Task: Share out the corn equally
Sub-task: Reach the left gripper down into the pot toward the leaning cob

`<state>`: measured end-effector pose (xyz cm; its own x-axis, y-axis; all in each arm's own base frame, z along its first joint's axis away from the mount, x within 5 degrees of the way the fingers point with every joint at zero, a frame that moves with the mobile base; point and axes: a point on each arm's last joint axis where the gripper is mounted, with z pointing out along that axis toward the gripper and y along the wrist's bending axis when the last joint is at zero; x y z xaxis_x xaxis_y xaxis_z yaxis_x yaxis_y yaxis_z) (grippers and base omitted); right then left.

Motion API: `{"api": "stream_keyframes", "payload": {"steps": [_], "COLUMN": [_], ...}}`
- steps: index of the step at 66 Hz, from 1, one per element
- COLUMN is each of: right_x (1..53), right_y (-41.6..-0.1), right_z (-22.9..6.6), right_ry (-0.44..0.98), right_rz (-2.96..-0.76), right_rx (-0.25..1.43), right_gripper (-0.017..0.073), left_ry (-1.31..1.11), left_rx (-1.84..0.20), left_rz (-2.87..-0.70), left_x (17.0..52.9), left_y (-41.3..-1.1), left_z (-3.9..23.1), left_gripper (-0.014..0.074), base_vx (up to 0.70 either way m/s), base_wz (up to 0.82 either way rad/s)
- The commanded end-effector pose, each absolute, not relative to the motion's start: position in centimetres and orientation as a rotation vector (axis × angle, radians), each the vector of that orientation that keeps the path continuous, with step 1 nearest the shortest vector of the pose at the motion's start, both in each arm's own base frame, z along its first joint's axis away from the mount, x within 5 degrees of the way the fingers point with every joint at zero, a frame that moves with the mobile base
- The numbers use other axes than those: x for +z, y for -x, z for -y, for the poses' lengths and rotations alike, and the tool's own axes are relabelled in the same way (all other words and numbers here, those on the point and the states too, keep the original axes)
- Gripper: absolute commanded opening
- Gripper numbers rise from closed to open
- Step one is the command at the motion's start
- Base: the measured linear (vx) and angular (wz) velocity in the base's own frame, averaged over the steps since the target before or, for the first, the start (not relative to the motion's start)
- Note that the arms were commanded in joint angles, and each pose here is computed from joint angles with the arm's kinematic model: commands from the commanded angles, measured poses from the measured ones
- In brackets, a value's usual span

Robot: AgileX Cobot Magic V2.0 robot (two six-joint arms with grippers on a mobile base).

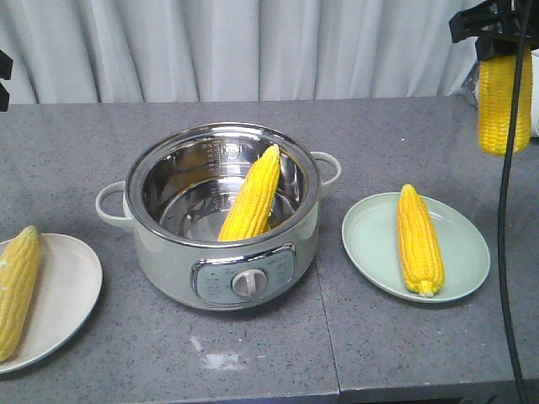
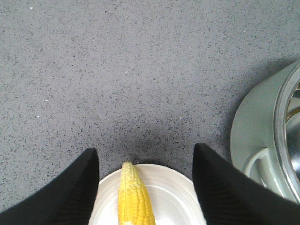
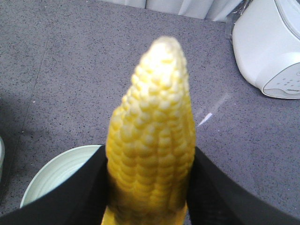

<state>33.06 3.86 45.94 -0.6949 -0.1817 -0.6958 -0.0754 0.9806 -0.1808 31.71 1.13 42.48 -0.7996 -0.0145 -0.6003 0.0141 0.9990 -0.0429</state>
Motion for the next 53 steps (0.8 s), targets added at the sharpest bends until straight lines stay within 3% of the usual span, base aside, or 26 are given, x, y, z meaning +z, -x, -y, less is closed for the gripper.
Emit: {"api": "stream_keyframes", "payload": {"steps": [1, 31, 40, 53], "right_x": [48.5, 48.5, 48.5, 48.5], "right_y": [-31.9, -31.9, -31.9, -31.9], "right_z": [-3.3, -3.3, -3.3, -3.3], "right_ry": [0.157, 0.157, 0.157, 0.157], "right_rz": [-2.217, -2.216, -2.216, -2.216], "right_rx": [-0.188, -0.188, -0.188, -0.187], "right_gripper": [0.0187, 0.0187, 0.0187, 0.0187], "left_ry": [0.004, 0.023, -0.007, -0.299], "left_rx": [-0.070, -0.078, -0.229, -0.466], "left_rz": [-2.389, -2.348, -2.333, -2.257], "left_x": [44.6, 44.9, 45.0, 45.6], "left_y": [-30.9, -31.2, -31.2, -30.8], "left_z": [-1.0, -1.0, 0.1, 3.4], "left_gripper": [0.0430, 0.0430, 0.0430, 0.0430], "base_vx": [0.00, 0.00, 0.00, 0.00], "base_wz": [0.00, 0.00, 0.00, 0.00]}}
